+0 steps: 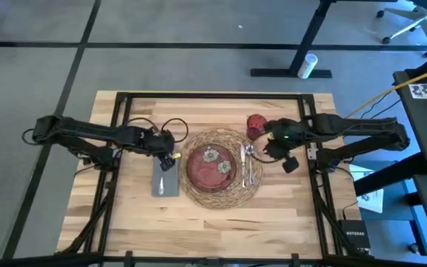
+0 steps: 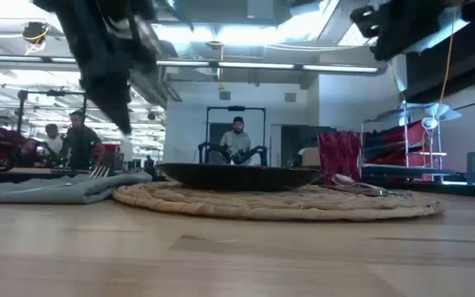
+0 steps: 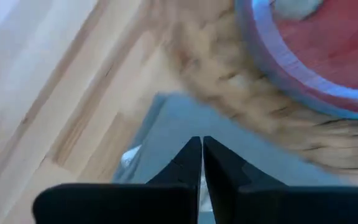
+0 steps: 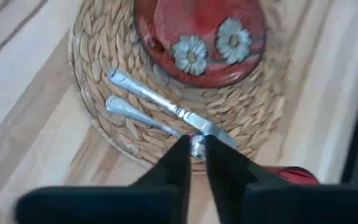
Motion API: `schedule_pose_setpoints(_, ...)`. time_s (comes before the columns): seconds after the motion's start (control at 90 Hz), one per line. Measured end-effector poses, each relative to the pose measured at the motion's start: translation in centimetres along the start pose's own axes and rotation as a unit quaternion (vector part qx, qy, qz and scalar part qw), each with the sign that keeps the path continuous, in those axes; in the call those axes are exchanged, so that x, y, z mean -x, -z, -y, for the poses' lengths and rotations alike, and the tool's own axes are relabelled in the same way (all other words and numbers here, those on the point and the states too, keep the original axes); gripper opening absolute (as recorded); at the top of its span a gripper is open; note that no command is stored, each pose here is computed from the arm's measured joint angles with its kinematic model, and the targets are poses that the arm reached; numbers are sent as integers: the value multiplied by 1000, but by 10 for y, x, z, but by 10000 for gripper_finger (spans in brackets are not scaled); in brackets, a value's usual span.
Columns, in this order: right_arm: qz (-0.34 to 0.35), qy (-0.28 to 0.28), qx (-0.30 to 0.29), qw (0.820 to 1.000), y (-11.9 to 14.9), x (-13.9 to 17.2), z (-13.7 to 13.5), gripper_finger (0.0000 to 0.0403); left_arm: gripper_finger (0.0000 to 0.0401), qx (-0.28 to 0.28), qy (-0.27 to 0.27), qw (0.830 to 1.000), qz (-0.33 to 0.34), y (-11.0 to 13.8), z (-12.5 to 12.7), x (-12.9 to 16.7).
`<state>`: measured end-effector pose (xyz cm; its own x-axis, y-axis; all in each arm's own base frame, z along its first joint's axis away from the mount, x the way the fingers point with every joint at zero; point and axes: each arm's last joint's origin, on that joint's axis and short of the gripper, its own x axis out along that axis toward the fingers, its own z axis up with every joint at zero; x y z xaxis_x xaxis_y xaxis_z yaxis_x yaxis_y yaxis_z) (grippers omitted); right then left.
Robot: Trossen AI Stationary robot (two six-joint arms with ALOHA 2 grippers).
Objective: Set table place
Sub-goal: Return to Home Position
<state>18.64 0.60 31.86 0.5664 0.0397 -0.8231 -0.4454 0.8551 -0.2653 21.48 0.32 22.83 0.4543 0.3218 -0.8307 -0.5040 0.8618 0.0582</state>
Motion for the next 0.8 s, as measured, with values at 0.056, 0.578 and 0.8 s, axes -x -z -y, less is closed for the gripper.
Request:
schedule_pose_setpoints(0.056, 14, 17, 0, 1000, -1, 8, -4, 8, 0, -11, 5, 999, 36, 0, 3, 12)
schedule_pose_setpoints(0.578, 215, 80, 26, 973, 20, -7, -53, 0, 0, -71, 146, 950, 267, 39, 31, 55)
schedule_pose_setpoints(0.8, 267, 89, 20, 959, 27, -26, -60, 0, 0, -89, 182, 940, 273, 70, 39, 34)
